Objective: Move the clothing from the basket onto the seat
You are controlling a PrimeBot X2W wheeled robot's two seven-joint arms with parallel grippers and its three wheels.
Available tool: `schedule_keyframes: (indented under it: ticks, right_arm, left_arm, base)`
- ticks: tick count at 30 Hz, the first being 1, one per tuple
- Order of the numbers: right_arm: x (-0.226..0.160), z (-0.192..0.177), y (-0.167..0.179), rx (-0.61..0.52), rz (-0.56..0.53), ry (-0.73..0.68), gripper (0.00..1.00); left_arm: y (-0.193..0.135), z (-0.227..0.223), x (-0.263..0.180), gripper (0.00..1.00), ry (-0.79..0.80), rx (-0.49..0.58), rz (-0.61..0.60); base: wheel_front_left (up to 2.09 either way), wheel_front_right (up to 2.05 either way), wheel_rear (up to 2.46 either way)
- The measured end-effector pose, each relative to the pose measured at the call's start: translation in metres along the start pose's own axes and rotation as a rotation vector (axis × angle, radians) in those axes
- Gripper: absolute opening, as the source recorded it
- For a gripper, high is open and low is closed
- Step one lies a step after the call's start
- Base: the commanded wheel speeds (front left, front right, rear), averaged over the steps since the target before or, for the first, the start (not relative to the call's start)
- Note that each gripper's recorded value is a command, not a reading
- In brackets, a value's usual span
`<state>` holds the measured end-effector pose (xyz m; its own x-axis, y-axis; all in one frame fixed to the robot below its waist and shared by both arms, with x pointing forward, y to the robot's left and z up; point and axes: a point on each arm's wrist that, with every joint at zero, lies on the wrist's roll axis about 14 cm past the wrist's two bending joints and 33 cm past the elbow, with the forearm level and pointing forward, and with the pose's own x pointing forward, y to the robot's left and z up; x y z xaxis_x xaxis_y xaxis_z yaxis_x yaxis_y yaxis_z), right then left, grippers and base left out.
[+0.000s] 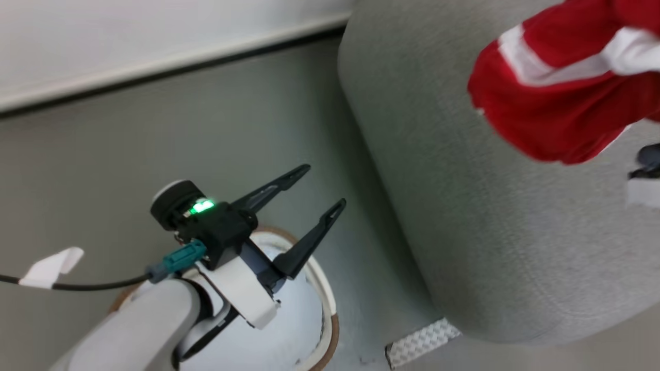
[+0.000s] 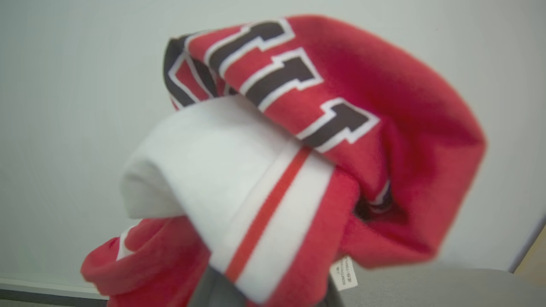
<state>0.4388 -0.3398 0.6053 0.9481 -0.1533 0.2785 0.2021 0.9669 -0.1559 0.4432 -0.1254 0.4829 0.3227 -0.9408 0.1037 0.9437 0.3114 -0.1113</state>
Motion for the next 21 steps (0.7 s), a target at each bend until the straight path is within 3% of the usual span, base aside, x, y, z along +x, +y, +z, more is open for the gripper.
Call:
schedule_keyframes:
  ticks: [6, 11, 17, 21]
  right_arm:
    - [0.036, -0.049, -0.025, -0.091, -0.032, 0.095, 0.00]
    - [0.061, -0.079, -0.052, -0.102, -0.104, 0.133, 0.00]
    - [0.075, -0.131, -0.077, -0.146, -0.163, 0.298, 0.00]
    - [0.067, -0.183, -0.077, -0.109, -0.188, 0.498, 0.00]
  left_arm:
    - [0.038, -0.042, -0.023, 1.00, 0.057, -0.048, 0.068]
    - [0.062, -0.066, -0.044, 1.00, 0.088, -0.074, 0.141]
    - [0.088, -0.085, -0.069, 1.00, 0.122, -0.083, 0.228]
    - [0.097, -0.095, -0.082, 1.00, 0.139, -0.088, 0.264]
  base:
    - [0.00, 0.00, 0.00]
    - [0.00, 0.00, 0.00]
    - [0.00, 0.00, 0.00]
    - [0.00, 0.00, 0.00]
